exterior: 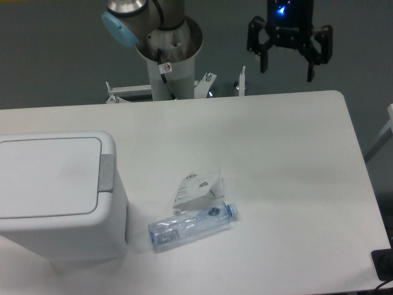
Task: Open the trash can
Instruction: 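Move the open gripper down to the white trash can's lid edge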
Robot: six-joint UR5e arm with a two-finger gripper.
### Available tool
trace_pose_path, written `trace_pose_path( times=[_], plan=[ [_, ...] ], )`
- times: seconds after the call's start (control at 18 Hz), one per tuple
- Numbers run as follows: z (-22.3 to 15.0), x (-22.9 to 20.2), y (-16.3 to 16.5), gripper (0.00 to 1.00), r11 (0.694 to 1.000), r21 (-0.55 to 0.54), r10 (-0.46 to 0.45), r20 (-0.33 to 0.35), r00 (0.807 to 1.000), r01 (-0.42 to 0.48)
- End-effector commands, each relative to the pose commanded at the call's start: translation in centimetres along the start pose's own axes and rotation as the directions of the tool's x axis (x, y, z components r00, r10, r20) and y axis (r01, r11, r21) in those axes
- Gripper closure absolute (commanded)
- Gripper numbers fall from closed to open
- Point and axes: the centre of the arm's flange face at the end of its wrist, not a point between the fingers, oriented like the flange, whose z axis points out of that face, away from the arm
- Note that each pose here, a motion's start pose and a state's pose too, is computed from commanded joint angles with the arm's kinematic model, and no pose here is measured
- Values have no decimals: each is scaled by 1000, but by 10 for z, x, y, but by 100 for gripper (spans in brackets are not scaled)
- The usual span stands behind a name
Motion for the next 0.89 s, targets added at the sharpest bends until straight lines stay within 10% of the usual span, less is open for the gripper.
trace_pose_path(
  times=[0.56,0.89],
  plan=[
    [16,-2,-24,0,981,59,-183,-13,983,184],
    [32,15,-120,0,862,154,-481,-46,875,482]
  ],
)
